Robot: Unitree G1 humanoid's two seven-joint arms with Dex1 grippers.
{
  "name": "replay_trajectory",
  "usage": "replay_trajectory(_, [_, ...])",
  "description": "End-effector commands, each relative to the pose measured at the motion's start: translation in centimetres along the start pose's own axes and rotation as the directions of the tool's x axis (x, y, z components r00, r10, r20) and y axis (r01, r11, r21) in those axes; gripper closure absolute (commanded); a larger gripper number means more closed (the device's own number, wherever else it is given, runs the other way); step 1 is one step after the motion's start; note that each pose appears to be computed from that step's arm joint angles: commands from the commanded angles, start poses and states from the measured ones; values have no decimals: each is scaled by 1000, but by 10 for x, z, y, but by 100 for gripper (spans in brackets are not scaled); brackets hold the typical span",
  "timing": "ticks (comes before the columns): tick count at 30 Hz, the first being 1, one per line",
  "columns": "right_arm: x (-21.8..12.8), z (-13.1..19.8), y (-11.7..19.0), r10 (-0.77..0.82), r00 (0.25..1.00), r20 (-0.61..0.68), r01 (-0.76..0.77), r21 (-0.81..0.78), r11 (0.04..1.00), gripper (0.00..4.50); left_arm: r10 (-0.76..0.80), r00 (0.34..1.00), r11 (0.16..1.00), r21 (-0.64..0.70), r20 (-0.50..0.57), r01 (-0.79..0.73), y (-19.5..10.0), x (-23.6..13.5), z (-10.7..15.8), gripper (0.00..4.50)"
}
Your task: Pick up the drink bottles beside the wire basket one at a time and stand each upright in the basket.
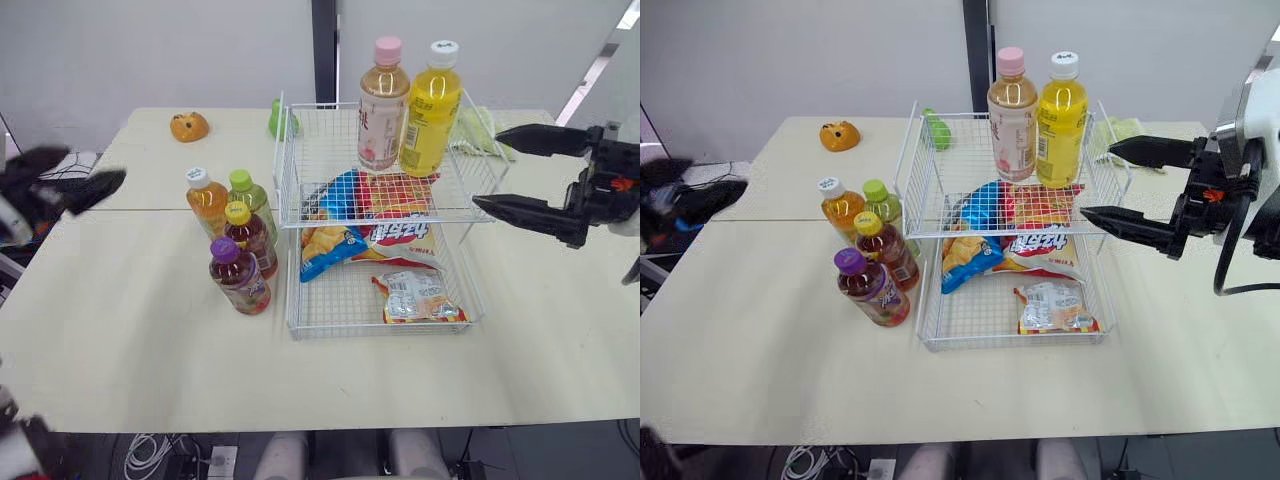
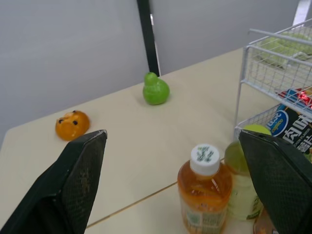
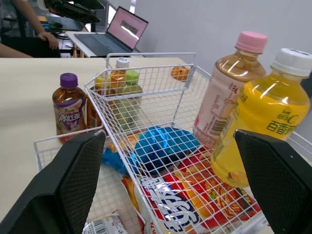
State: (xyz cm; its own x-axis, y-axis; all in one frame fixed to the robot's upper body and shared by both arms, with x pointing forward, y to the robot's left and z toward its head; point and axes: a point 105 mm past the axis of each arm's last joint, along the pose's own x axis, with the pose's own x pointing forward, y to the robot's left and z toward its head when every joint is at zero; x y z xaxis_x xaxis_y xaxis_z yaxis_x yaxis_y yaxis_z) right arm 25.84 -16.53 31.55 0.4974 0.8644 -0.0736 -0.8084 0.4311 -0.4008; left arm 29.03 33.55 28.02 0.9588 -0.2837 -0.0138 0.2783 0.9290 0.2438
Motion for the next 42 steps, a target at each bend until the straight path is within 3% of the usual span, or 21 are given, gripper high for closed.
replay_trajectory(1, [0, 6, 4, 43, 999, 4, -42, -53, 998, 0, 55, 998, 998, 31, 12, -55, 5, -21, -11, 2])
replay_trajectory(6, [4, 6, 13, 129, 992, 6, -128, -57, 990, 0, 98, 993, 995, 29, -62, -96, 2, -33, -40, 2])
replay_trajectory(12, [20, 6, 25, 212, 977, 11, -211, -71, 975, 0, 92, 995, 996, 23, -45, -91, -11, -30, -47, 2])
replay_trajectory(21, [38, 9, 26, 202, 978, 59, -197, -87, 977, 0, 96, 995, 995, 25, 13, -97, -16, -27, -40, 2])
replay_trajectory(32, [36, 8, 26, 169, 983, 75, -163, -73, 984, 0, 29, 998, 999, -14, 50, -29, -21, -13, -28, 2])
replay_trajectory(42, [37, 13, 30, 103, 993, 62, -98, -70, 993, 0, -82, 986, 995, -41, 142, 89, -48, 37, -1, 2])
